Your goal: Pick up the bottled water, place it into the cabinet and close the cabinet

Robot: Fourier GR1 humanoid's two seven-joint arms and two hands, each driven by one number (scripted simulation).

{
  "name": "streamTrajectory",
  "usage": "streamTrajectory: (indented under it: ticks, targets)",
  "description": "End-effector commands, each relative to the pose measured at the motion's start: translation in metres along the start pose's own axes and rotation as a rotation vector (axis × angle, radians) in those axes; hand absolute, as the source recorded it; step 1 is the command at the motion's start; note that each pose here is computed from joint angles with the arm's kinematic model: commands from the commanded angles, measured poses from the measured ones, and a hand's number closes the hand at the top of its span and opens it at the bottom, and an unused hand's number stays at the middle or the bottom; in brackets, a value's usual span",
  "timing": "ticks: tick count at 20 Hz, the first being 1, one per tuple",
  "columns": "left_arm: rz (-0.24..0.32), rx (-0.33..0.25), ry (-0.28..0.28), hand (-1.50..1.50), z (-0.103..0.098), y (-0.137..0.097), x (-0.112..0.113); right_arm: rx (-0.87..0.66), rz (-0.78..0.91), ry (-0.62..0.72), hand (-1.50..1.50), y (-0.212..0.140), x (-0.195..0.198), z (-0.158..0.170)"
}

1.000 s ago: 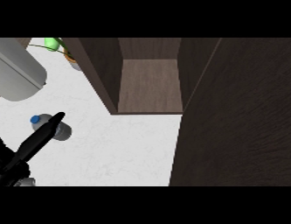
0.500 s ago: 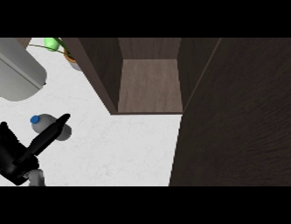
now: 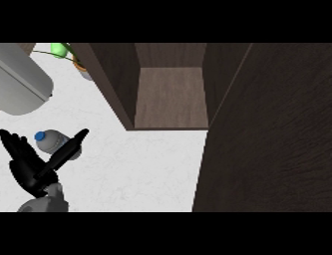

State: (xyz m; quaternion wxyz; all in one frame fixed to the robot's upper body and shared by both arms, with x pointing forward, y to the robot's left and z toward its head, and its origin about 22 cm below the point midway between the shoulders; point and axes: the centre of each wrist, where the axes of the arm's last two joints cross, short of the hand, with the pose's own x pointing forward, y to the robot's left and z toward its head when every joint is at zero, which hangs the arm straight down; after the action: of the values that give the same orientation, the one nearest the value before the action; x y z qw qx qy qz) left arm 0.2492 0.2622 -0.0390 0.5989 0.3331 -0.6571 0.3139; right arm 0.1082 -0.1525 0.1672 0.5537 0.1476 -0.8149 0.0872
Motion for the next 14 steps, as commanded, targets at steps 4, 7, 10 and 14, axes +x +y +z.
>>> streamTrajectory:
  ticks: [4,7,10,14]
  targets:
    - [-0.006,0.018,0.016,-1.5,-0.002,-0.002,-0.038,-0.037,0.048,-0.058,-1.5,-0.002,0.026,0.024]
    - [-0.009,0.05,0.017,-1.5,-0.003,-0.009,-0.046,-0.022,0.062,-0.057,-1.5,-0.01,0.033,0.011]
    - [-0.014,0.055,0.018,-1.5,0.009,0.001,-0.067,-0.013,0.068,-0.047,-1.5,-0.003,0.027,0.016]
    - [-0.002,0.056,0.026,-1.5,0.002,-0.002,-0.081,-0.026,0.064,-0.066,-1.5,0.003,0.012,0.011]
